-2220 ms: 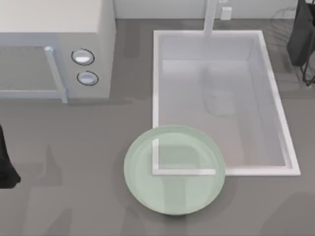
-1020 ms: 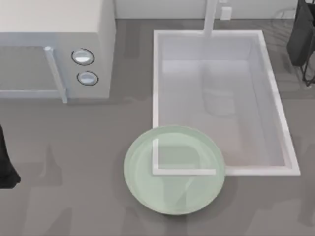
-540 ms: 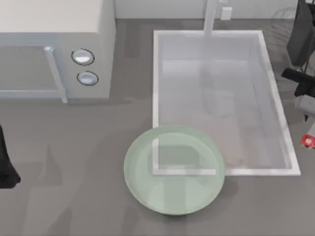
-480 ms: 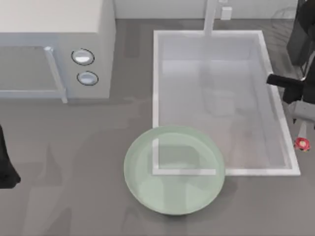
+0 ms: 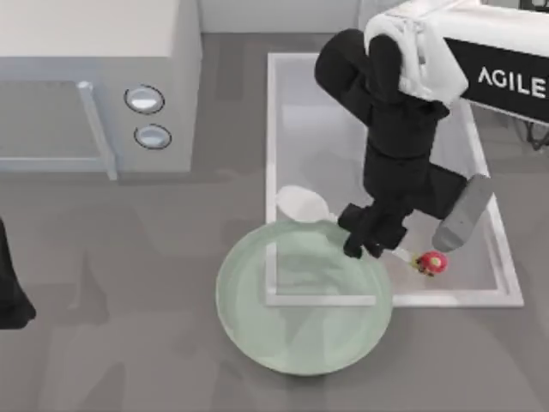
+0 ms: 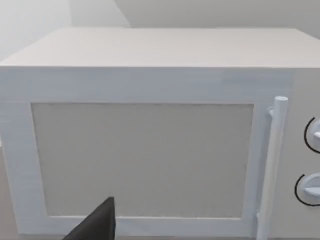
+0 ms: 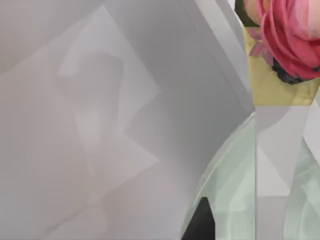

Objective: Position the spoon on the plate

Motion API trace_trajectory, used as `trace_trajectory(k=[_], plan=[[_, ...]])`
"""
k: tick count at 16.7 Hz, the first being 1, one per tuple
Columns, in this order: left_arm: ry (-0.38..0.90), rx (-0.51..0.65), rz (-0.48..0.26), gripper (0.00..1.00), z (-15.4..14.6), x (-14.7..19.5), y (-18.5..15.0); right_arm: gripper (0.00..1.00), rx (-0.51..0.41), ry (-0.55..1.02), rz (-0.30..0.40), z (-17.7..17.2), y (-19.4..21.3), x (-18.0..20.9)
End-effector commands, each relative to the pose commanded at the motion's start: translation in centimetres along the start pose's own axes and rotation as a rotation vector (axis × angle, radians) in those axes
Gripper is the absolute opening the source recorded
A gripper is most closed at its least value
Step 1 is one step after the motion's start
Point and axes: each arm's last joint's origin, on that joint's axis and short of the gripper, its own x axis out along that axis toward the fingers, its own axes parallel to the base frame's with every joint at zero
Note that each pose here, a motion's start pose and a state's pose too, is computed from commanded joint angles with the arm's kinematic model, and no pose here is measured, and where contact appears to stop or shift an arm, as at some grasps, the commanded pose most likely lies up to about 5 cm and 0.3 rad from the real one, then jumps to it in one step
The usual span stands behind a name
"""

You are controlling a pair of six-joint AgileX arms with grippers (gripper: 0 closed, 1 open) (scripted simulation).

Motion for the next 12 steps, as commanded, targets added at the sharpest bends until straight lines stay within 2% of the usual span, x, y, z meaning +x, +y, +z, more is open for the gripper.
trace_trajectory(k=[3,6,8,12], plan=[[0.0,0.0,0.0,1.0,0.0,0.0,0.0,0.0,-0.328,0.016,0.028,-2.3,-4.1,-0.1],[0.0,0.0,0.0,1.0,0.0,0.0,0.0,0.0,-0.515,0.028,0.05,-3.5,-6.8,-0.3],[0.0,0.0,0.0,1.0,0.0,0.0,0.0,0.0,-0.563,0.031,0.057,-3.7,-7.5,-0.4],[0.0,0.0,0.0,1.0,0.0,0.0,0.0,0.0,-0.563,0.031,0.057,-3.7,-7.5,-0.4]])
